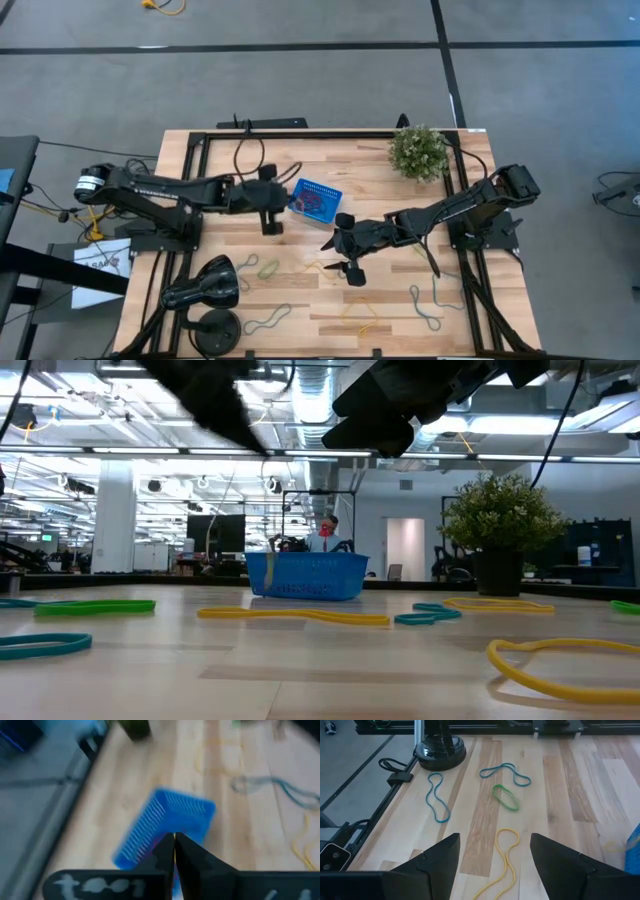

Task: Pick and place items into bin
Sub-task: Put the yellow rubber band into the blue bin

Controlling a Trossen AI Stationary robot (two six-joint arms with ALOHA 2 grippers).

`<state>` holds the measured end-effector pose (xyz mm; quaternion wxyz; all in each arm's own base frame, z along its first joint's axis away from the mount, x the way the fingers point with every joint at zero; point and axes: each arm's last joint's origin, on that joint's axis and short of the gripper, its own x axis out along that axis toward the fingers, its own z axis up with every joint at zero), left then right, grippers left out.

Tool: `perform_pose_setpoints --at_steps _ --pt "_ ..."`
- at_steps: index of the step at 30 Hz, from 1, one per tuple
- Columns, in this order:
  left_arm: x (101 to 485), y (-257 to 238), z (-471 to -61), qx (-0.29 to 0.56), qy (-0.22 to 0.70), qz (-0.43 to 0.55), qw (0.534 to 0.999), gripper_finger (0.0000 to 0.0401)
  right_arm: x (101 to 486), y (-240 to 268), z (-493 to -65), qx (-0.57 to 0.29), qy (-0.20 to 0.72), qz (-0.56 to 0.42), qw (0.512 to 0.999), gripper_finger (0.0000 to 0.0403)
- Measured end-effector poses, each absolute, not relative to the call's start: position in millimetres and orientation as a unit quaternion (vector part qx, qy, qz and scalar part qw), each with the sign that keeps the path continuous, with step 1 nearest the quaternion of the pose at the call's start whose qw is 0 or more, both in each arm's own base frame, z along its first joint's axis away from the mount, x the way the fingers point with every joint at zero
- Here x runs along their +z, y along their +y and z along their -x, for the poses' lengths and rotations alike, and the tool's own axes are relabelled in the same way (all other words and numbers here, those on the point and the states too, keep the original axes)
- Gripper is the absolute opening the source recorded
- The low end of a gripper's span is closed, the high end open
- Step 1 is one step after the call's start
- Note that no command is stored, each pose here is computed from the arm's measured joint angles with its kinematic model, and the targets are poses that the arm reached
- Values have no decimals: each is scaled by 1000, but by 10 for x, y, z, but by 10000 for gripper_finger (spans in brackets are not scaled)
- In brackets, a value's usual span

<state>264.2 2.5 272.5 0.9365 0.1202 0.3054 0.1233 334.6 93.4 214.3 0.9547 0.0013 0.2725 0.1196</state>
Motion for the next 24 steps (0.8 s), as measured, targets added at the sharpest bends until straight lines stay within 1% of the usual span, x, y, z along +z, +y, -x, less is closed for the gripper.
perform_pose_setpoints --at_steps 4,9,16,21,24 --pt "3078 61 -2679 152 288 -169 930 0 2143 934 -3346 120 273 -1 955 239" --pt "3234 146 -2685 168 280 -186 927 0 2143 934 -3346 120 273 -1 955 239" --pt "3181 323 -2675 187 286 -173 924 0 2140 933 -3345 116 275 -12 954 239" --pt "2969 416 -2760 181 312 -136 923 0 2113 929 -3328 111 293 -24 949 239" --pt "2780 434 -2938 172 331 -145 916 0 2089 925 -3313 109 306 -23 946 239"
